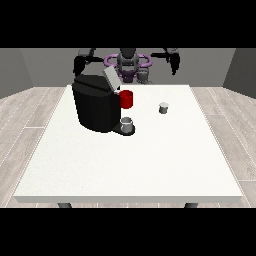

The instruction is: Insert the coffee pod into the coffee machine and close the lid

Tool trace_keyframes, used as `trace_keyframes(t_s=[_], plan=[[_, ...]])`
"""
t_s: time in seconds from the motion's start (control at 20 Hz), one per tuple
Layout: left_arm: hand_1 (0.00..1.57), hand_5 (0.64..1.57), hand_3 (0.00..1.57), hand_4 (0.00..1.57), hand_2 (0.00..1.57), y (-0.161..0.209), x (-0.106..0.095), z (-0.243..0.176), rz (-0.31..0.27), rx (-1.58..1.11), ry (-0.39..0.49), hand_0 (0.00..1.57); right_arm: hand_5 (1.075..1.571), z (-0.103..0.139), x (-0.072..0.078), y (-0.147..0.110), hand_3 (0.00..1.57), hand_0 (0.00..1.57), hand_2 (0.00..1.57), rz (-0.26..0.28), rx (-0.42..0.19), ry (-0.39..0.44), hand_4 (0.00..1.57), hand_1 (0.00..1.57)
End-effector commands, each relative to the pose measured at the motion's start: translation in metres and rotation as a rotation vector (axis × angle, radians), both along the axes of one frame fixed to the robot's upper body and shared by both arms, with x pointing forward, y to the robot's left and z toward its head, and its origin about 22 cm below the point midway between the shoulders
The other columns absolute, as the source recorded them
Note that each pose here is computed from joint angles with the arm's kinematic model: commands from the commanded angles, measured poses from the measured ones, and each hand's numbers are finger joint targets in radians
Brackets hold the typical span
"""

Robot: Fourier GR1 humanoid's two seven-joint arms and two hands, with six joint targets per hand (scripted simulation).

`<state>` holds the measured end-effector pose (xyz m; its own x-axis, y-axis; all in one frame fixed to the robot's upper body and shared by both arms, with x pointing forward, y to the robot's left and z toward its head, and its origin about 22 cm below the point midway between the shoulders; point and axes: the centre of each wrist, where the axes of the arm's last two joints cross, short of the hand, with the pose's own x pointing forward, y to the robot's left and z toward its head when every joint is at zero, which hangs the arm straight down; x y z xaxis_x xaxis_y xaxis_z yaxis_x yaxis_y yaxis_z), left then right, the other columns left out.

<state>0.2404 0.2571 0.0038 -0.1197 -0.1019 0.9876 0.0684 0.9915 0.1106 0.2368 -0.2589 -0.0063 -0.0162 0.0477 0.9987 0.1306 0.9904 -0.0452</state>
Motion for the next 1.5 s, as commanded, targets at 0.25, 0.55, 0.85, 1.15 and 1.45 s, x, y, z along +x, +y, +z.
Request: trace_keyframes(t_s=[0.25, 0.55, 0.85, 1.15, 1.45], plan=[[0.0, 1.571, 0.0, 0.0, 0.0, 0.028, 0.034, 0.02, 0.013, 0.217, 0.041, 0.0, 1.571, 0.003, 0.009, 0.018, 0.0, 0.0, 0.0, -0.026, 0.023, -0.075, 0.17, 0.0], [0.0, 1.571, 0.0, 0.0, 0.0, 0.098, 0.06, 0.023, 0.085, 0.205, 0.078, 0.0, 1.571, 0.03, 0.015, 0.03, 0.0, 0.0, 0.0, 0.075, 0.049, -0.162, 0.19, 0.0], [0.0, 1.571, 0.0, 0.0, 0.0, 0.091, 0.087, 0.03, 0.066, 0.254, 0.146, 0.0, 1.571, 0.027, 0.029, 0.045, 0.0, 0.0, 0.0, 0.044, 0.037, -0.181, 0.28, 0.0], [0.0, 1.571, 0.0, 0.0, 0.0, 0.079, 0.1, 0.012, 0.107, 0.324, 0.201, 0.0, 1.571, 0.028, 0.033, 0.023, 0.0, 0.0, 0.0, 0.083, 0.042, -0.14, 0.35, 0.0], [0.0, 1.571, 0.0, 0.0, 0.11, 0.067, 0.113, 0.016, 0.025, 0.441, 0.271, 0.0, 1.571, 0.018, 0.044, 0.034, 0.0, 0.0, 0.0, 0.04, 0.007, -0.067, 0.37, 0.0]])
